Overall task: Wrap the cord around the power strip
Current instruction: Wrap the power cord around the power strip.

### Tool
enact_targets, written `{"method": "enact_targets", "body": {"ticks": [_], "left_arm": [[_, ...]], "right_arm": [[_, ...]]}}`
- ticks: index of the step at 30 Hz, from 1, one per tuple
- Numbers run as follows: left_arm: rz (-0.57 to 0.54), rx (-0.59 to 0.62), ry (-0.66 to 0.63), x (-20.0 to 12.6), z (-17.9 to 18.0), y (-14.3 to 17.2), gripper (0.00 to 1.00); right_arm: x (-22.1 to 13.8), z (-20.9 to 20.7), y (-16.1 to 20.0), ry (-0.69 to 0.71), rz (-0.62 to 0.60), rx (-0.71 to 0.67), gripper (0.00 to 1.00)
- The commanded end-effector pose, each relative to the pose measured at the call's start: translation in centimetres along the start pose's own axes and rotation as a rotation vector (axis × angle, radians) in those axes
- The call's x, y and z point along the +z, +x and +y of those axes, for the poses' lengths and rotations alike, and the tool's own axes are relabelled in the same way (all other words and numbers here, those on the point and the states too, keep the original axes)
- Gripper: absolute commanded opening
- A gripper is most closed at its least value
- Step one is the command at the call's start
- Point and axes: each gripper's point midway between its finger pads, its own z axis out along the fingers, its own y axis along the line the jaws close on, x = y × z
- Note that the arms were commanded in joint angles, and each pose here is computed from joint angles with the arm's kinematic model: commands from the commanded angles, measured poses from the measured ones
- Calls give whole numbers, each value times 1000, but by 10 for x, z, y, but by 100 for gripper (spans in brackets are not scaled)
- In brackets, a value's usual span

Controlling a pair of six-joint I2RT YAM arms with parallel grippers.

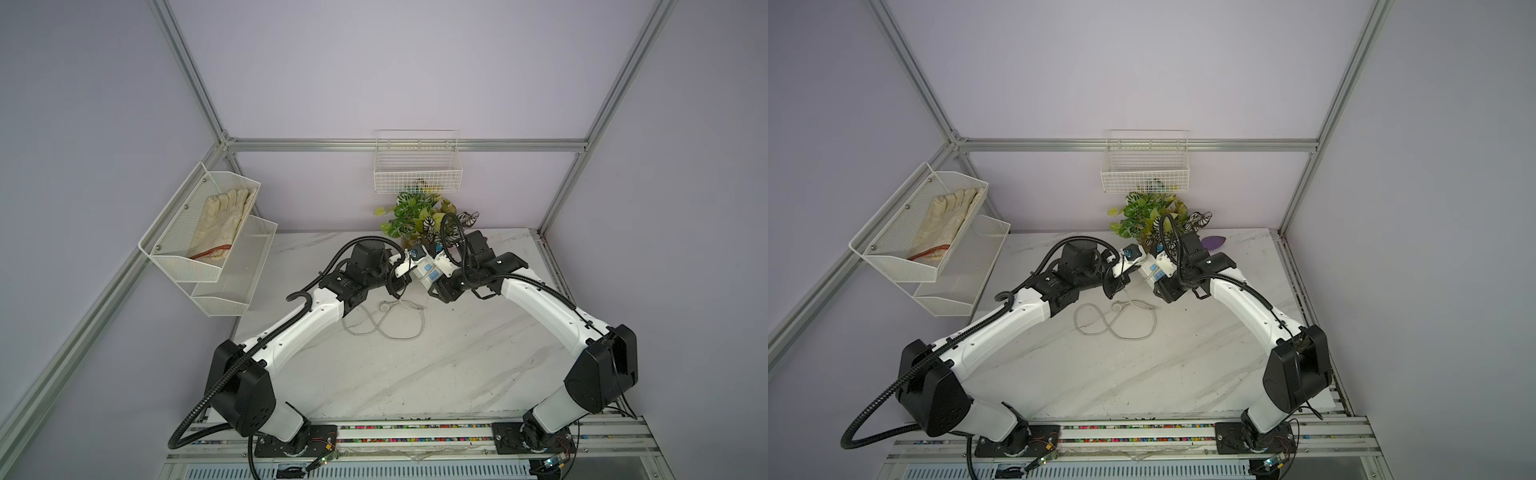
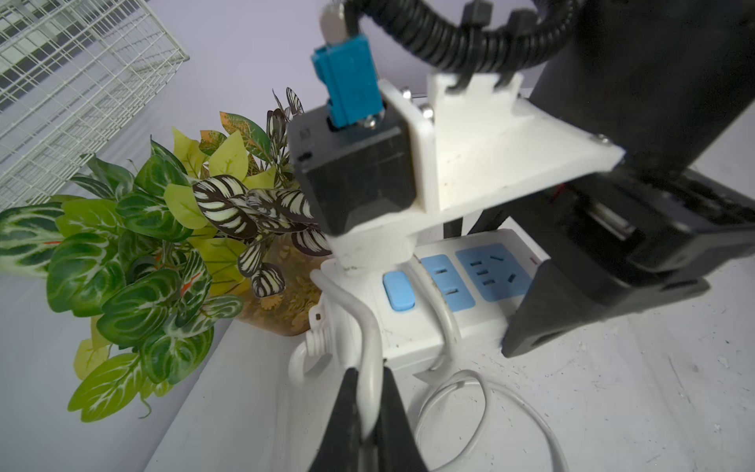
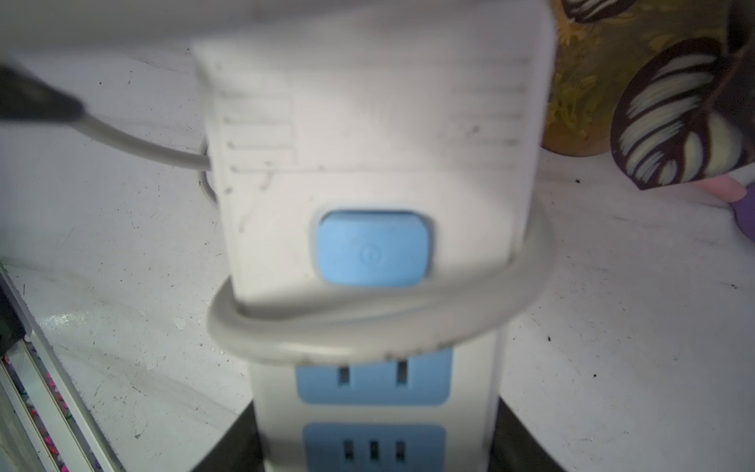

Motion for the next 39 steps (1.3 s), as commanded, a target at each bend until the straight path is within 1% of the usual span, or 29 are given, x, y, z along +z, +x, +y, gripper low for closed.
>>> {"method": "enact_targets", "body": {"ticks": [1, 5, 8, 13, 17, 22, 26, 29, 30, 33, 39], "left_arm": [[-142, -7, 25, -22, -13, -42, 0], [-127, -26, -29, -12, 2, -46, 0], [-125, -11, -67, -8, 16, -55, 0], [-126, 28, -29, 0, 23, -75, 0], [-130, 18, 17, 10, 26, -83, 0], [-148, -23, 93, 17, 15, -86, 0], [-166, -76, 152, 14, 3, -89, 0], [-160, -105, 163, 10, -4, -84, 0], [-157, -112, 164, 9, -6, -81, 0], [-146, -137, 168, 6, -11, -75, 0], [-136, -143, 196, 3, -24, -70, 0]], "right_arm": [[-18, -19, -29, 67, -128, 69, 0], [-21, -12, -28, 41, -164, 27, 0], [-19, -10, -18, 40, -146, 7, 0], [-13, -10, 4, 56, -92, -38, 0], [-17, -8, 6, 59, -126, -59, 0], [-22, -3, 0, 36, -177, -65, 0], [-20, -4, -9, 3, -214, -15, 0], [-23, -8, -18, -21, -265, 30, 0], [-26, -10, -25, -25, -305, 37, 0], [-34, -16, -34, -43, -363, 70, 0], [-41, -20, -46, -61, -419, 93, 0]]}}
